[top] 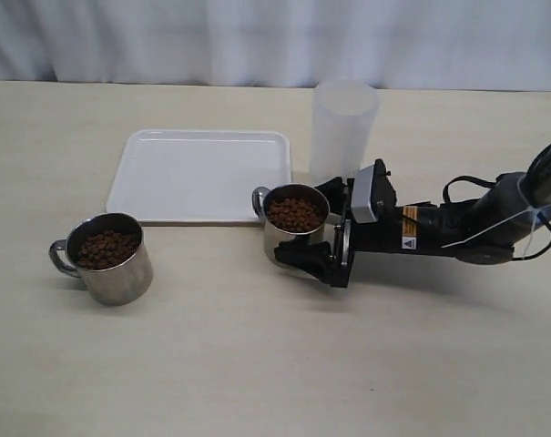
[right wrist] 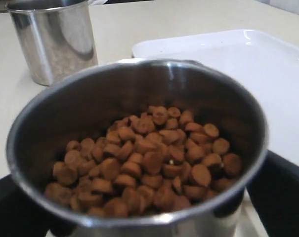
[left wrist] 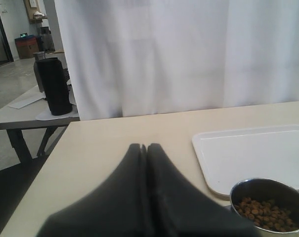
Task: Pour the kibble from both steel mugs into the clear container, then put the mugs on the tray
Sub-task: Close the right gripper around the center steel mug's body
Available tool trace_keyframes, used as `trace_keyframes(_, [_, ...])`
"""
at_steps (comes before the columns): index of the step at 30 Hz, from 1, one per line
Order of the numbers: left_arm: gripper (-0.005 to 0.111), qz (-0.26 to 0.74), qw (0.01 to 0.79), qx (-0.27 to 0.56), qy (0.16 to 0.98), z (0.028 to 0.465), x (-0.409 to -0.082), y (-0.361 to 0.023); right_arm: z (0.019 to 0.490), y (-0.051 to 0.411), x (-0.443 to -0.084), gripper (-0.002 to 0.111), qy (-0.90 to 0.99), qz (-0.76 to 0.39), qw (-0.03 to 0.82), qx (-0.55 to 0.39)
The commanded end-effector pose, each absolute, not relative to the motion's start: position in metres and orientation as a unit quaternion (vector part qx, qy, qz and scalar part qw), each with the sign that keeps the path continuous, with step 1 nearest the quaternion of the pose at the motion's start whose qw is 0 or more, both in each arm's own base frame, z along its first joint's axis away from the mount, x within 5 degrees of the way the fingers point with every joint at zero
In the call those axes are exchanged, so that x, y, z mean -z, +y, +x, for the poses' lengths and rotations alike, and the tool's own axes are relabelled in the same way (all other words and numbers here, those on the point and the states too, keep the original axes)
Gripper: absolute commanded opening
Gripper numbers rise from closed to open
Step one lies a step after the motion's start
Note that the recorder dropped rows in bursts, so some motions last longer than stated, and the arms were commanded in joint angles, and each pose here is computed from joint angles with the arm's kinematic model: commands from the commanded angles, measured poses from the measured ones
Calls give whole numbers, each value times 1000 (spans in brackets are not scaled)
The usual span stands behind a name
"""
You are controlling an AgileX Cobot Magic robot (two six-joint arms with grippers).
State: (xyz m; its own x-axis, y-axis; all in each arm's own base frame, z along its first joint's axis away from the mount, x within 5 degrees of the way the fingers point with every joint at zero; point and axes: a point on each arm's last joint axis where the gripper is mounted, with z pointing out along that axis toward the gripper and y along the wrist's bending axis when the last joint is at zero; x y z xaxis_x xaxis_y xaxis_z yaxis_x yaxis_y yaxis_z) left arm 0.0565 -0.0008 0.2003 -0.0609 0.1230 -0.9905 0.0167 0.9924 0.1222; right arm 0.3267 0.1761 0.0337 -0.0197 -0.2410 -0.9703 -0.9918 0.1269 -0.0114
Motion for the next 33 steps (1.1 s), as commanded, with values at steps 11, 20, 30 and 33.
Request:
trace_keyframes(11, [0,46,687,-38,725,56,-200,-1,326,196,-36,92,572,-542,466,-402])
trace_keyframes(20, [0,46,687,-38,725,56,-200,-1,324,195,-38,5,562,-549,460,-414])
trace_keyframes(30, [0,46,687,-38,725,56,-200,-1,320,184,-67,5,527,-602,423,-425])
trace_keyframes(33, [0,46,687,-38,725,56,-200,-1,321,184,-82,5,537,-592,415,-434])
